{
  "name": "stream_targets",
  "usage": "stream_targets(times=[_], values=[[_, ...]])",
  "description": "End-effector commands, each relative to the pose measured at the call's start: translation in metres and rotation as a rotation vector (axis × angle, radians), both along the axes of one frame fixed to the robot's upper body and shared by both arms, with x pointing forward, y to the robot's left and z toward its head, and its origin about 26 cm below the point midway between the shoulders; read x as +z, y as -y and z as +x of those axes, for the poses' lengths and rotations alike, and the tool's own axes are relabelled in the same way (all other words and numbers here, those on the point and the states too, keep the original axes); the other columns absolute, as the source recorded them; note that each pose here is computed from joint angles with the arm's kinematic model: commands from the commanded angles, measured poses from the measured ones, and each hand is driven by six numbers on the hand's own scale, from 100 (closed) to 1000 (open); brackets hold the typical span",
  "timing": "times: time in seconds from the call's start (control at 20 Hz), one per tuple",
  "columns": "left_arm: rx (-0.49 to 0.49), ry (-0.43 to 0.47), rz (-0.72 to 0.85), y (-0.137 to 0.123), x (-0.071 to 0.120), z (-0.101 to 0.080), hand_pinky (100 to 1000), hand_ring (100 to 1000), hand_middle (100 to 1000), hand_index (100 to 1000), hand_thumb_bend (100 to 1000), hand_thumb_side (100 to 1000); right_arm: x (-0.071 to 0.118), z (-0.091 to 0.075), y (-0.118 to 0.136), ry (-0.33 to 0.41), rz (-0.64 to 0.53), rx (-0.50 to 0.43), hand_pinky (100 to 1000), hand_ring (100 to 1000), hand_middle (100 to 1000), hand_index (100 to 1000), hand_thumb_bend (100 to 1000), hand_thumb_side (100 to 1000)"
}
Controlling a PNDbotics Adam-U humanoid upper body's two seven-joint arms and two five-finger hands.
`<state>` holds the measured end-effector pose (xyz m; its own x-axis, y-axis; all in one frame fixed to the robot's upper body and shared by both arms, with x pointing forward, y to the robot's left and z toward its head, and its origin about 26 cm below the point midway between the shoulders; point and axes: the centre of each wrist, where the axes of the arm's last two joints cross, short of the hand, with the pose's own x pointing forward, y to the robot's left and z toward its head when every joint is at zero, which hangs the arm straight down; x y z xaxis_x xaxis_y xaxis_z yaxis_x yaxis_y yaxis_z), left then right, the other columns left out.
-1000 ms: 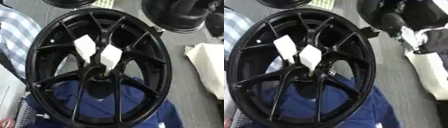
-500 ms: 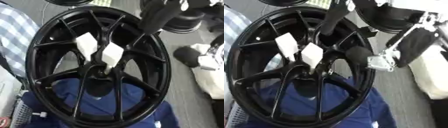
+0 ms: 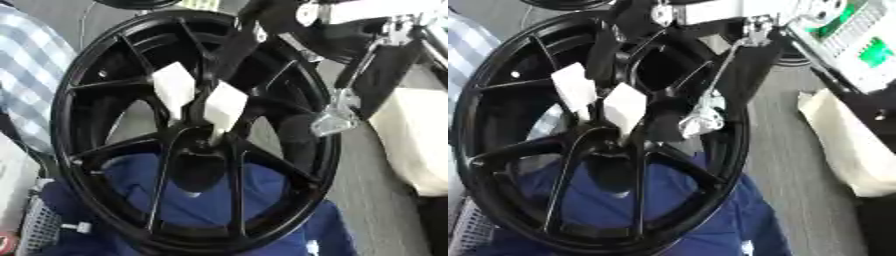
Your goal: Pull the pin out of the wheel hub.
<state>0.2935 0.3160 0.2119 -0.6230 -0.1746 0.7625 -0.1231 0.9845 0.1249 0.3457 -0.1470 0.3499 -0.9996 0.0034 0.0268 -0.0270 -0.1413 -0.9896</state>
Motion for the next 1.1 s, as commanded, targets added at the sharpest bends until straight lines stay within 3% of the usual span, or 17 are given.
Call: stream_targets(times=[0.05,0.3,0.65,1.1], values=[[-0.002,0.038,0.025,-0.001,0.012,-0.003,772,669,613,685,100,698,0.005,0.010,0.001,0.051,-0.051,-0.013,807,736,703,848,389,302],[-0.003,0.039,0.023,0.000,0.012,-0.003,772,668,613,684,100,701,0.003,0.019,0.003,0.075,-0.103,-0.014,798,720,700,827,433,254],[0.001,0.042,0.018,0.000,0.013,-0.002,771,668,612,683,100,703,-0.005,0.026,0.006,0.087,-0.132,-0.027,796,723,690,801,429,281],[0.000,0.046,0.015,0.001,0.014,-0.002,771,667,611,682,100,709,-0.015,0.031,0.006,0.078,-0.150,-0.020,797,731,669,773,411,250]])
